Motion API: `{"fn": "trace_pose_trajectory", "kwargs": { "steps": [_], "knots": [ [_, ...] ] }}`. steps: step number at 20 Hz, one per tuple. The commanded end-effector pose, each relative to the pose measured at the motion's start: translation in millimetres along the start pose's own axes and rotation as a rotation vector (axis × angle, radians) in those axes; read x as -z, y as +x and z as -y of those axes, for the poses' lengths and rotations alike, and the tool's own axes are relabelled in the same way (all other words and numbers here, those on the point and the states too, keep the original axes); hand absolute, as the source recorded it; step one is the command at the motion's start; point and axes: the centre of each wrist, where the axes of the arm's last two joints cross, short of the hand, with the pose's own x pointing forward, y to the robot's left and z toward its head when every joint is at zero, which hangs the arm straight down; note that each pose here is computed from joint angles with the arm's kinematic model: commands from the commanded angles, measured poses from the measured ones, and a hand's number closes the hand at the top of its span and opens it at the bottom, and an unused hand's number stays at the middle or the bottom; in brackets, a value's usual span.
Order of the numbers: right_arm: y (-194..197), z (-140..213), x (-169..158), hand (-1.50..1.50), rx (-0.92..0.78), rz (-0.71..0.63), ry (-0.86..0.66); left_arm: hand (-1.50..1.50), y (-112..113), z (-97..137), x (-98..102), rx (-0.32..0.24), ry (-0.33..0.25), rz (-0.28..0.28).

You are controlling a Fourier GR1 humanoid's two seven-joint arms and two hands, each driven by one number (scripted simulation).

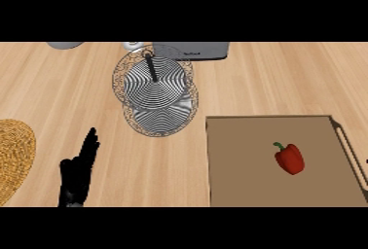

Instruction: Pick the bell pepper from the tray and place it in the tiered basket

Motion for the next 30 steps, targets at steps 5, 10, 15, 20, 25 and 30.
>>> {"fn": "trace_pose_trajectory", "kwargs": {
  "steps": [5,10,15,20,25,30],
  "knots": [
    [47.9,-7.2,-17.5,-1.5,-0.488,-0.149,0.3,0.0,2.5,12.5,-1.8,0.013,-0.02,0.0],
    [83.9,-21.8,-29.3,-1.5,-0.71,-0.215,0.296,0.0,3.2,11.7,-4.0,-0.012,-0.033,-0.013],
    [97.2,-66.1,-60.3,-1.5,-0.738,-0.245,0.23,0.0,7.8,14.4,-6.1,-0.003,-0.032,0.008],
    [86.8,-98.6,-53.1,-1.5,-0.826,-0.267,0.23,0.0,-0.1,11.1,7.4,-0.004,-0.045,0.002],
    [77.8,-119.9,-35.8,-1.5,-0.982,-0.312,0.249,0.0,2.1,14.0,-0.6,0.016,-0.039,0.009],
    [64.2,-145.1,-34.7,-1.5,-1.065,-0.397,0.288,0.0,22.2,10.0,14.9,-0.016,-0.039,-0.01]
  ]
}}
